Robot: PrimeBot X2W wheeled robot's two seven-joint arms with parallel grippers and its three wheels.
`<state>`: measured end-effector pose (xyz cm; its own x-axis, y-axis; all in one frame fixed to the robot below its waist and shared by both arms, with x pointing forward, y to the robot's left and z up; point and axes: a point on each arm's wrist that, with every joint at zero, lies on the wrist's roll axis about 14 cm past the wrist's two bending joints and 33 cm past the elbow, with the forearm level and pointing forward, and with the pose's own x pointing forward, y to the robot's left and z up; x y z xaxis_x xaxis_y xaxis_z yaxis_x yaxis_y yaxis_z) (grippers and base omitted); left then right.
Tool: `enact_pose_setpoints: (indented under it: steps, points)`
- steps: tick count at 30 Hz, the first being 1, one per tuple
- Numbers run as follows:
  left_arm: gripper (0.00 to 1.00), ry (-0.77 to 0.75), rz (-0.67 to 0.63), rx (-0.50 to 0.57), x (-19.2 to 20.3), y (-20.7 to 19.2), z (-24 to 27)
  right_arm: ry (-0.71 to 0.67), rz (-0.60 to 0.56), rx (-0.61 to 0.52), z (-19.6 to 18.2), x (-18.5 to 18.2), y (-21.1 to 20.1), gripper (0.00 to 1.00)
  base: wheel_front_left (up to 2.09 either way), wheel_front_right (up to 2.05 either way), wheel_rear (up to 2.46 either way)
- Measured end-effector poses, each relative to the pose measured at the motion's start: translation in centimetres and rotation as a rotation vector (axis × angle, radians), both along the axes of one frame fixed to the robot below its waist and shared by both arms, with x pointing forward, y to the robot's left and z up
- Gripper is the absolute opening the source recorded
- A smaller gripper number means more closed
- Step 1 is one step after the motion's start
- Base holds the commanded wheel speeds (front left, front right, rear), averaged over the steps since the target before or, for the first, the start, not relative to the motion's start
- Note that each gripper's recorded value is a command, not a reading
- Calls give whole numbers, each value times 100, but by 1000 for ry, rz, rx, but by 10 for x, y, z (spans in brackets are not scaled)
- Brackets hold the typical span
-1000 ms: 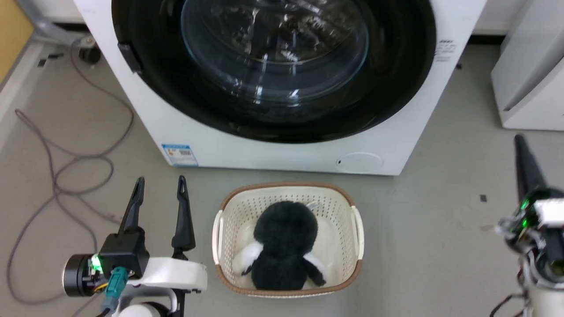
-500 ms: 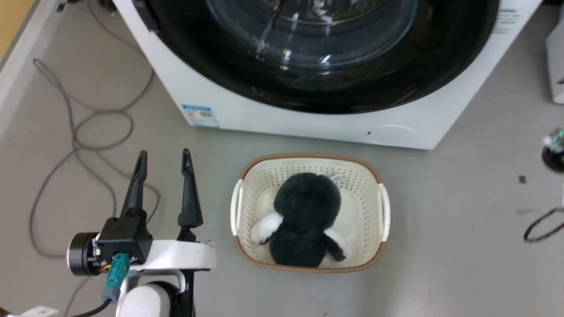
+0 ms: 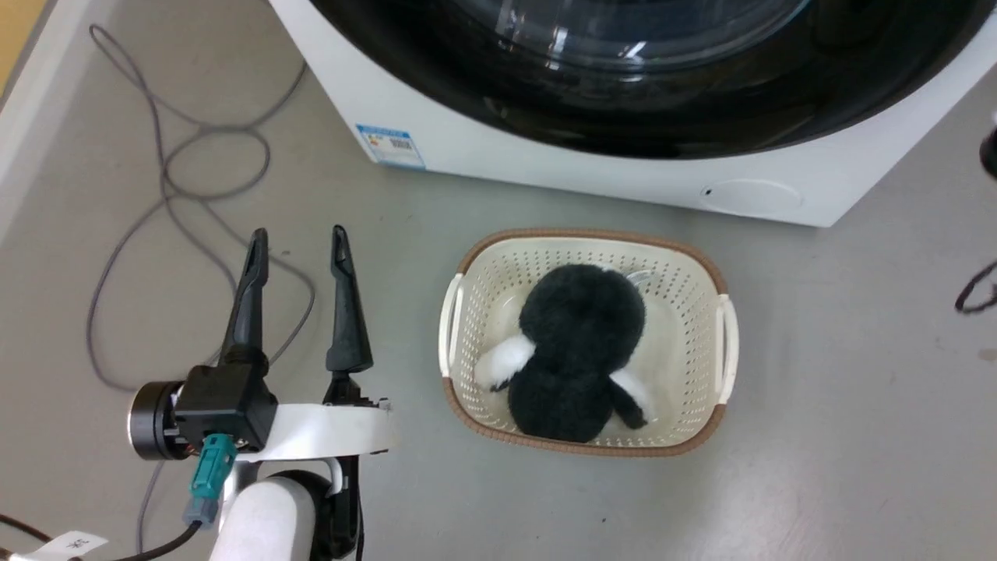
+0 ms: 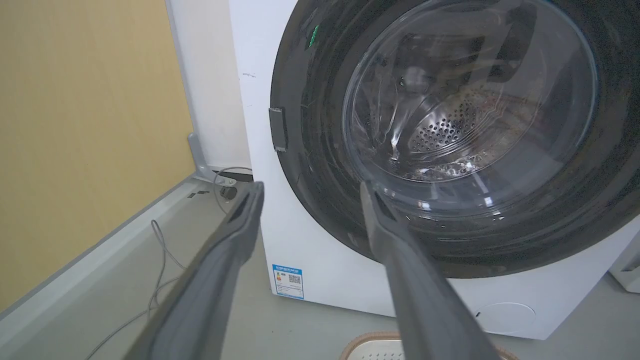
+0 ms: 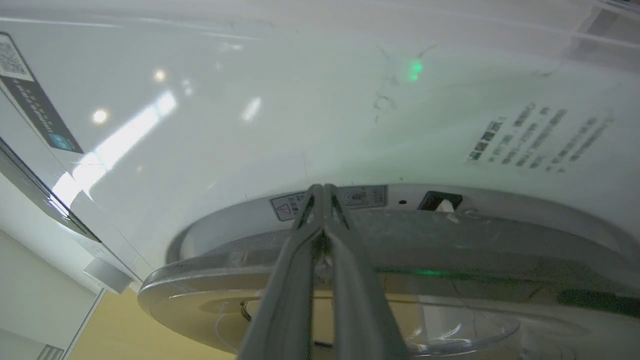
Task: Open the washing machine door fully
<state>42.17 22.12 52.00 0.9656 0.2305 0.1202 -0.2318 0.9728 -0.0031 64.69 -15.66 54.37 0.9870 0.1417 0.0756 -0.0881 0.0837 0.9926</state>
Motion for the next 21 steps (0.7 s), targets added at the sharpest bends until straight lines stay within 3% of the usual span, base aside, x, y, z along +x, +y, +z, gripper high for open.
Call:
enact_pose_setpoints:
  steps: [9,21]
  points:
    - [100,-7,26,6,7,5,-3,36,108,59,-11,23,22,0,0,0,0]
    - [100,-32,9,-2,10,-1,0,74,259,66,-12,8,27,0,0,0,0]
